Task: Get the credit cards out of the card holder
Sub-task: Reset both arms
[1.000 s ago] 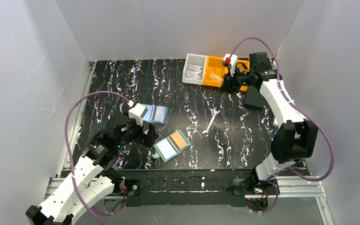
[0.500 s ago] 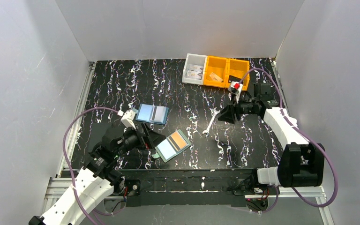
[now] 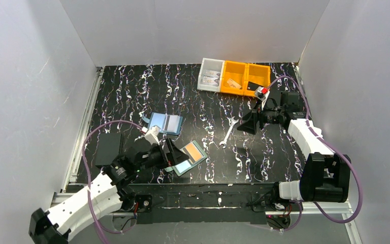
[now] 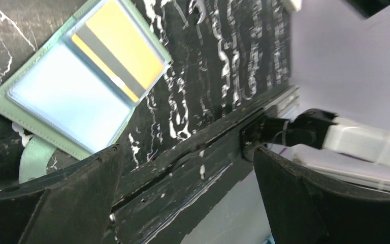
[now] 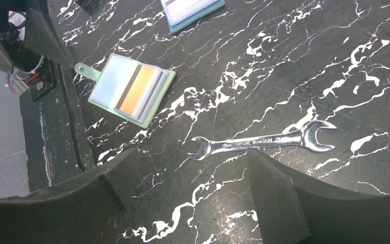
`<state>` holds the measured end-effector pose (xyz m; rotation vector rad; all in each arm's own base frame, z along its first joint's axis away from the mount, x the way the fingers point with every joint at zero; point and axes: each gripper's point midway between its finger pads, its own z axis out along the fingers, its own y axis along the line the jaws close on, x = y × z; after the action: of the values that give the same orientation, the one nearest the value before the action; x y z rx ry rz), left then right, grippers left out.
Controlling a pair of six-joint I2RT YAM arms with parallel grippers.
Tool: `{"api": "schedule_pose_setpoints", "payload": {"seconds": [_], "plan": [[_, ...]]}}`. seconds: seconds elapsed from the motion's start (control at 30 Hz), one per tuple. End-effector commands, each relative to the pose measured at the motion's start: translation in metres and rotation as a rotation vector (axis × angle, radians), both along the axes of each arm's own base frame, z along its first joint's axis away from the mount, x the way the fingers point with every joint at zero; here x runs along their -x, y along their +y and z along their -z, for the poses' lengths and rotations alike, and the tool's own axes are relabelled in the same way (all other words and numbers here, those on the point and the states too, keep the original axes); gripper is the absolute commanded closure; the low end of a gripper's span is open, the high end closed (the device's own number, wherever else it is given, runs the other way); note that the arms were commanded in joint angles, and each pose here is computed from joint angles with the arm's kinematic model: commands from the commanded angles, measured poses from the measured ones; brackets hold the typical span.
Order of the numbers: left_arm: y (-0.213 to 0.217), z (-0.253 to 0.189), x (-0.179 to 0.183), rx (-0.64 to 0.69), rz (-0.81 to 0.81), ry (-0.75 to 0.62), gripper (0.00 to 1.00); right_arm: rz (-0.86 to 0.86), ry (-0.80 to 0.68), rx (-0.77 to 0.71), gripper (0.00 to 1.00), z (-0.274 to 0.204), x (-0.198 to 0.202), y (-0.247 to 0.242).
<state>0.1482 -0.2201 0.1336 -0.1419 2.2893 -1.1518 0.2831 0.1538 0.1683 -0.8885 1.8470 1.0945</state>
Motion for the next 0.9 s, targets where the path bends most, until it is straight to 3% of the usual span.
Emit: {"api": "schedule_pose_setpoints", "payload": {"seconds": [0.0,0.17,0.53,0.87], "plan": [[0.004,0.006,-0.008,-0.197,-0.052,-0.048,0.01,0.014,-0.03,0.002,0.1,-0.012,-0.008,-0.002],[0.004,0.014,-0.005,-0.365,-0.036,-0.058,0.01,0.045,-0.046,0.04,0.02,-0.009,-0.012,-0.007],[-0.008,0.021,-0.002,-0.621,0.034,-0.033,0.01,0.052,-0.046,0.083,0.02,-0.001,-0.015,-0.011],[-0.015,0.045,0.003,-0.74,0.116,0.002,0.01,0.039,-0.027,0.075,0.02,0.001,-0.014,-0.01]]}}
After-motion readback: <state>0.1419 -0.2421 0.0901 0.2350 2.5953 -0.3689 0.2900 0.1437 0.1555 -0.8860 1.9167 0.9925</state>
